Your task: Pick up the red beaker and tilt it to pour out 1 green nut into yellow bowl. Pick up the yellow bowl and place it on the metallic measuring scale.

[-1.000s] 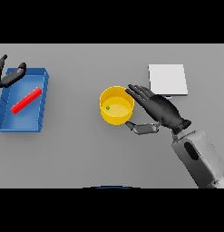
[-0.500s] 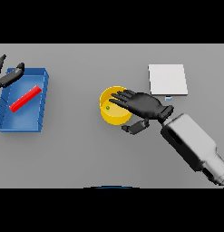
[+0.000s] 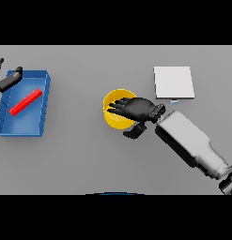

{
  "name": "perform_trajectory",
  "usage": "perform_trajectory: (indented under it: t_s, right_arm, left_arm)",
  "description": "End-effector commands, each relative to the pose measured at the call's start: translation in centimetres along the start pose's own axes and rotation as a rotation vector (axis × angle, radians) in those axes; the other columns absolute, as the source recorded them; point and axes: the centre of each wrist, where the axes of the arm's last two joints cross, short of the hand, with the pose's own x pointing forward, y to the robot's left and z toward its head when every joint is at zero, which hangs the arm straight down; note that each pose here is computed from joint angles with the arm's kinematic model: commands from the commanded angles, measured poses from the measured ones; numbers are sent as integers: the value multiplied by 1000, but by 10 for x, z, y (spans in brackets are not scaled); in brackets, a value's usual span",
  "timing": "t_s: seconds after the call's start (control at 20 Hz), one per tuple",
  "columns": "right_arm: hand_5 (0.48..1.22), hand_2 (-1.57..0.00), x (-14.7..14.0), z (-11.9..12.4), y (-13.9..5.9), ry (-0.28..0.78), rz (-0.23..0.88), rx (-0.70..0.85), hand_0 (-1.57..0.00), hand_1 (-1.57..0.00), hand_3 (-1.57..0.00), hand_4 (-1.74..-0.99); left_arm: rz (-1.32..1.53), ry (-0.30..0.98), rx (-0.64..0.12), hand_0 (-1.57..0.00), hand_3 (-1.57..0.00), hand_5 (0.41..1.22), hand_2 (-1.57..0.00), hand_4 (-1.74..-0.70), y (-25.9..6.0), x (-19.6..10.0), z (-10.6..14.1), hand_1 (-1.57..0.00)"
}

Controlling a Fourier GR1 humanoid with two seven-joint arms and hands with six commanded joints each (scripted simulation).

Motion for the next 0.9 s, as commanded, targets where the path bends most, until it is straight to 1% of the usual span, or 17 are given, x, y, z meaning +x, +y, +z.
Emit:
perform_trajectory:
  t_s: [0.0, 0.05, 0.15, 0.25, 0.3, 0.35, 0.4, 0.45, 0.5, 0.55, 0.6, 0.7, 0.75, 0.85]
  right_arm:
    - [676, 1, -1, -3, 2, 1, 1, 6, 1, 1, -4, -1184]
    - [684, 1, -4, -2, -1, -6, 5, 19, 1, 1, -8, -1186]
    - [708, 1, -4, -6, 1, 14, -4, 30, 1, 1, -22, -1195]
    - [770, -37, -1, -9, 2, 28, 2, 42, 1, -15, -77, -1234]
    - [809, -88, -1, -10, 1, 27, 4, 38, -48, -60, -130, -1261]
    - [891, -189, -1, -10, -2, 12, 8, 35, -193, -183, -215, -1309]
    - [957, -349, -4, -10, 3, 1, 8, 31, -455, -407, -322, -1363]
    - [1010, -594, -3, -9, 2, -8, 9, 31, -678, -640, -572, -1435]
    - [1052, -789, -3, -9, 3, -15, -3, 29, -857, -826, -679, -1492]
    - [1086, -945, -4, -7, -1, -16, -1, 31, -999, -975, -792, -1540]
    - [1113, -1071, -7, -6, -1, -27, 6, 36, -1114, -1094, -882, -1578]
    - [1152, -1187, -4, -7, -4, -17, -7, 49, -1278, -1266, -1027, -1637]
    - [1166, -1246, -3, -4, -7, -15, -11, 61, -1337, -1327, -1066, -1658]
    - [1186, -1323, -3, -3, -5, -11, -20, 60, -1421, -1415, -1130, -1688]
  left_arm:
    - [2, 2, 2, 1, 1, 703, 1, -802, 2, 2, -1, 1]
    - [-8, 6, 8, 1, 1, 704, 1, -797, -1, 1, -1, 1]
    - [-20, 18, 12, 1, 1, 711, 1, -789, 3, 1, -3, 1]
    - [-10, -1, -1, 1, 1, 714, 1, -789, -1, 5, -2, 1]
    - [-13, -1, 0, 1, 1, 712, 1, -791, 2, 1, -2, 1]
    - [-14, -13, -2, 1, 1, 711, 1, -791, 0, 3, -1, 1]
    - [-13, -3, 6, 1, 1, 710, 1, -789, 3, 2, -2, 1]
    - [-10, -8, 0, 1, 1, 710, 1, -788, 2, 0, -2, 1]
    - [-8, -12, 1, 1, 1, 710, 1, -788, 4, 2, -2, 1]
    - [-10, -3, 0, 1, 1, 707, 1, -787, 5, 1, -3, 1]
    - [-8, 4, -1, 1, 1, 707, 1, -787, 4, 0, -4, 1]
    - [-12, 0, -2, 1, 1, 712, 1, -784, 4, 3, -2, 1]
    - [-18, 7, -2, 1, 1, 711, 1, -784, 5, 2, -4, 1]
    - [-28, 4, 2, 1, 1, 710, 1, -782, 6, 5, -4, 1]
